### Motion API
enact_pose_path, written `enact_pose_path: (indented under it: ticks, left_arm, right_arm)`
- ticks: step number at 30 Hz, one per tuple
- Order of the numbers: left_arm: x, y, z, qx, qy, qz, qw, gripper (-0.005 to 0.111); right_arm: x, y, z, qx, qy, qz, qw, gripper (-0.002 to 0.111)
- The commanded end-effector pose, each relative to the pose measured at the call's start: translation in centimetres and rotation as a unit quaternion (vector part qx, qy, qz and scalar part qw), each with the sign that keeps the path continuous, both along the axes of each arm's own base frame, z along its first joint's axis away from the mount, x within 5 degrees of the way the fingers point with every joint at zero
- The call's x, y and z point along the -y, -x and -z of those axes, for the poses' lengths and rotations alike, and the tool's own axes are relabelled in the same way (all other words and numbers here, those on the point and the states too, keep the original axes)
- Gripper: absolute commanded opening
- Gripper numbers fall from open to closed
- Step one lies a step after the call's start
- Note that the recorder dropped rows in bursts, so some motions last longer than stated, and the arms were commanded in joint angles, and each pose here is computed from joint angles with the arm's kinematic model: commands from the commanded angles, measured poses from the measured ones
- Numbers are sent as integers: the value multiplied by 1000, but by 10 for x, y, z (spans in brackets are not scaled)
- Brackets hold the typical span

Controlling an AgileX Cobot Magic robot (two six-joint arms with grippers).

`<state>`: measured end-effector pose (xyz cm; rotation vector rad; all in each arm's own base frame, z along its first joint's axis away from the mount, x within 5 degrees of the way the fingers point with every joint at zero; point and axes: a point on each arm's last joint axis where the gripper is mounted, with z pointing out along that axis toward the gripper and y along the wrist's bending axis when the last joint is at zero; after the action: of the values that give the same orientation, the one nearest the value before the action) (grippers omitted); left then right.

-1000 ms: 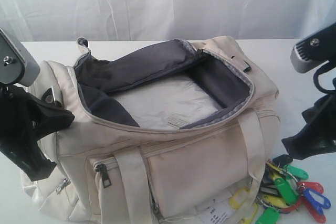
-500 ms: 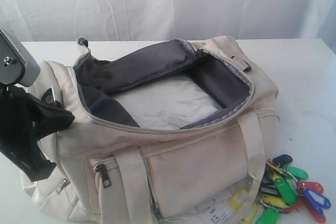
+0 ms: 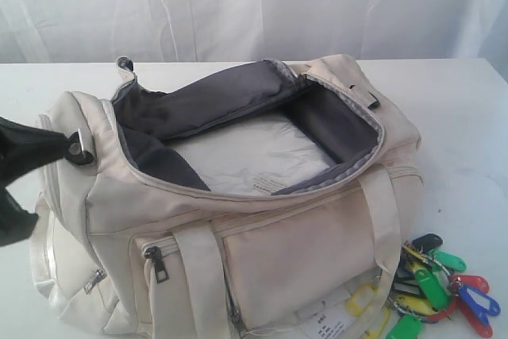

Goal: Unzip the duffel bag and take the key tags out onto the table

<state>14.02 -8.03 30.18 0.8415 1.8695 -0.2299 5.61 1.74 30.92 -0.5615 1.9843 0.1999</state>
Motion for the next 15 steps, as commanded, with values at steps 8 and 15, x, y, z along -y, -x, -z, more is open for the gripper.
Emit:
enact_pose_path:
  ticks: [8, 15]
  left_arm:
    - [-37, 39, -37, 120, 50, -78, 989, 0]
    - [-45, 54, -45, 158, 60, -98, 981, 0]
  right_arm:
    - [4, 6, 25, 37, -31, 0, 999, 0]
    - [12, 11, 24, 66, -51, 35, 996, 0]
